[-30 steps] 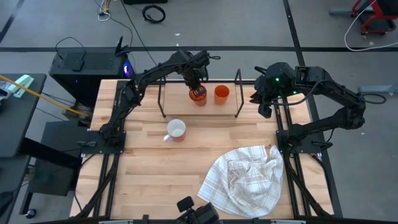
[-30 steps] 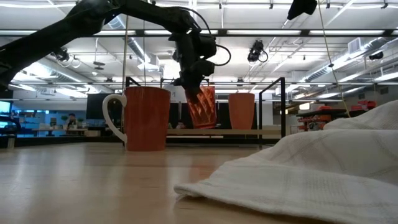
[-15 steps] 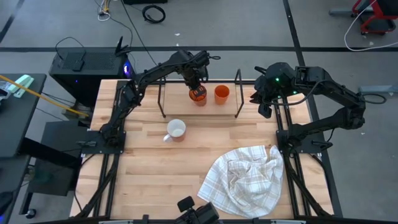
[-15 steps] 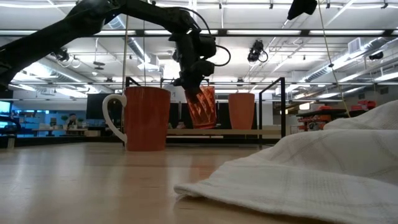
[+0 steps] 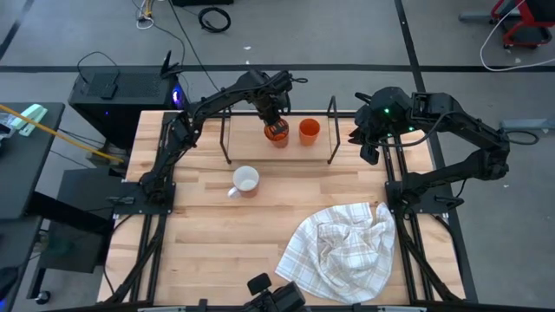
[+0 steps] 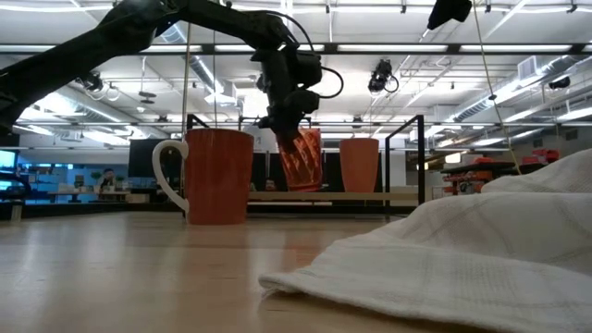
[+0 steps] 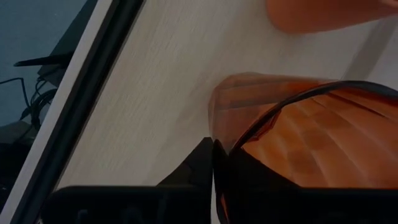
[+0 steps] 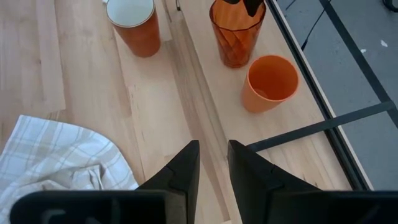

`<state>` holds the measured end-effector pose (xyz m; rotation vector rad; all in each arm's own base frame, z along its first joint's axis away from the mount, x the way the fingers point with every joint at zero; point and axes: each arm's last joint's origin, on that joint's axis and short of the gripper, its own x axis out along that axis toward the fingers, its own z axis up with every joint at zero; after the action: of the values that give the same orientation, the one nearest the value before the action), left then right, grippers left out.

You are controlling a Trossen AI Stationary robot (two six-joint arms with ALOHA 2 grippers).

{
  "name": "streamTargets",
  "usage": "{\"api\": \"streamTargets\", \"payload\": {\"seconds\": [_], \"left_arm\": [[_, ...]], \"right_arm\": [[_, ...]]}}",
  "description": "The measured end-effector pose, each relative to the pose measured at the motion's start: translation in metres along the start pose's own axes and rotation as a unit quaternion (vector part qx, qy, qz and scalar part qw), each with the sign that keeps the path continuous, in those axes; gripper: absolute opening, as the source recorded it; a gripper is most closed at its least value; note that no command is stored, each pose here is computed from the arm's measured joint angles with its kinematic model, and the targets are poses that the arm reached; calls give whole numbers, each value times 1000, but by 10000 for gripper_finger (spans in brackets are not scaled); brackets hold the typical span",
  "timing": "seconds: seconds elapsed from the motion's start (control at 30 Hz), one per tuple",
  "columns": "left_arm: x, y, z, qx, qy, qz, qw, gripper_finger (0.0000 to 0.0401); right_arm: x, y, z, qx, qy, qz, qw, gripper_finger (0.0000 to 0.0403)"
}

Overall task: Stack small to large cups/mugs on shelf
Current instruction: Put the orange cup on the shelf, then put the orange mug on the shelf

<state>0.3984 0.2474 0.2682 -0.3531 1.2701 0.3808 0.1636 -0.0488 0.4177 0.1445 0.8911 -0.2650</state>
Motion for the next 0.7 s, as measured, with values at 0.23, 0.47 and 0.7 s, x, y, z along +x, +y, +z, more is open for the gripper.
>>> {"api": "streamTargets", "payload": {"seconds": [0.23,0.47,0.7], "left_arm": [[0,0,0,0,0,0,1000,63],[0,0,0,-1,-1,0,1000,77],[-5,0,4,-11,-24,1,1000,77]], "right_arm": [[0,0,0,0,0,0,1000,91],[0,0,0,2,0,0,1000,91],[0,0,0,9,0,0,1000,91]]}}
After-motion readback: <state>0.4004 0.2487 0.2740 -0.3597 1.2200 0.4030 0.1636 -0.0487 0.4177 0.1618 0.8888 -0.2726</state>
